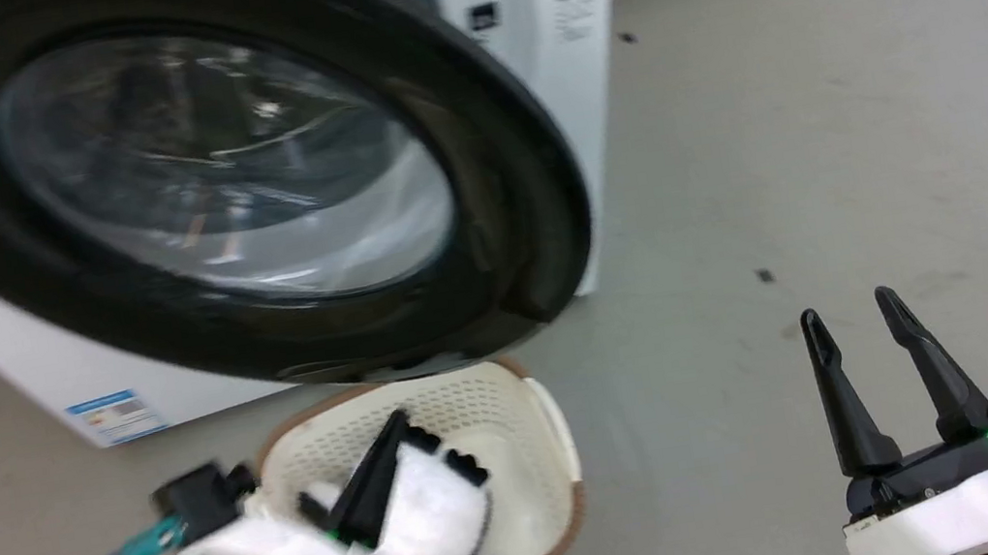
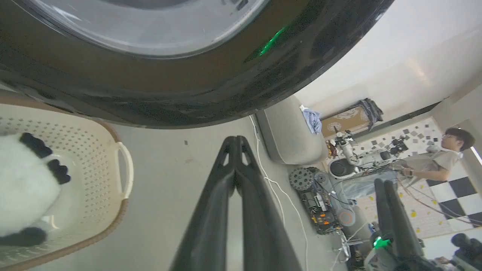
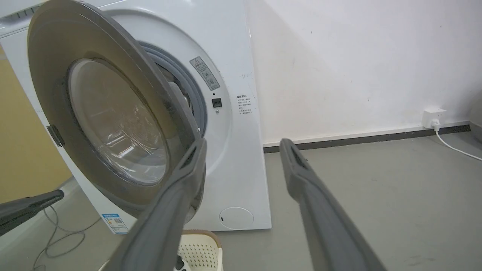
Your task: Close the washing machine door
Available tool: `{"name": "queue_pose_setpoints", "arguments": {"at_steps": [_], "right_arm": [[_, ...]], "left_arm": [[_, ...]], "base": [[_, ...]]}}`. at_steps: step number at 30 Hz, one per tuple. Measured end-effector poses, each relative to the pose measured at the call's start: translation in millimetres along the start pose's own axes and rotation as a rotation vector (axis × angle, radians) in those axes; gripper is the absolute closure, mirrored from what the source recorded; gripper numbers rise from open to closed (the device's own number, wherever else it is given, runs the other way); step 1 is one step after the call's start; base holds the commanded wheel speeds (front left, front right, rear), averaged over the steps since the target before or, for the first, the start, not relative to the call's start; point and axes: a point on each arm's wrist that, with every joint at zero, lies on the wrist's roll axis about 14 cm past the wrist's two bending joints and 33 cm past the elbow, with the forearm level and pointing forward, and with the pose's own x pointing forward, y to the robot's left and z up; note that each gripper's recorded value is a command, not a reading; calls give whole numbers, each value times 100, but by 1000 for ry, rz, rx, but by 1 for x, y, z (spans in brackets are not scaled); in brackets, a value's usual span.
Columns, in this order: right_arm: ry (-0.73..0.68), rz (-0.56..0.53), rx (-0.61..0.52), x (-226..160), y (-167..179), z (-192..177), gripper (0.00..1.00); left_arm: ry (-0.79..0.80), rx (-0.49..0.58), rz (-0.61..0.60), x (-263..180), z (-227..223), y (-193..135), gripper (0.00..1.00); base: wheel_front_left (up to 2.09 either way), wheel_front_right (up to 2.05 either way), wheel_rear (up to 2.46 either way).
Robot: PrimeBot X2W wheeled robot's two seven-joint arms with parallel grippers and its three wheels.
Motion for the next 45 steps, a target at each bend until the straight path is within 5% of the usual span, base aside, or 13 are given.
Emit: {"name": "queue_pose_setpoints", "arguments": {"at_steps": [2,3,4,11,17,18,19,20,34,35,36,45], "right_arm": [[-7,26,1,4,8,1,0],[-9,73,8,8,22,0,0],[-8,84,11,9,25,-1,0],[-6,167,12,10,52,-3,0],[-17,231,9,12,72,-1,0],[-18,236,11,12,74,-1,0],[-17,242,12,12,76,-1,0],[-14,247,14,12,77,-2,0],[16,274,23,9,86,-11,0],[23,276,25,9,87,-13,65],[29,278,25,9,88,-16,100],[70,452,-30,22,129,-35,100]], "left_arm": [[-26,126,32,-20,11,12,100],[-138,459,81,-55,50,30,100],[-168,521,97,-63,59,34,100],[-480,774,260,-114,125,18,100],[-612,748,332,-151,115,9,100],[-613,752,343,-154,111,10,96],[-599,763,348,-155,104,10,55],[-581,778,352,-156,97,11,0],[-503,867,345,-150,74,11,0],[-500,868,348,-150,74,12,0],[-495,869,352,-150,73,13,0],[-474,844,373,-140,73,25,0]], "base": [[0,0,0],[0,0,0],[0,0,0],[0,0,0],[0,0,0],[0,0,0],[0,0,0],[0,0,0],[0,0,0],[0,0,0],[0,0,0],[0,0,0]]}}
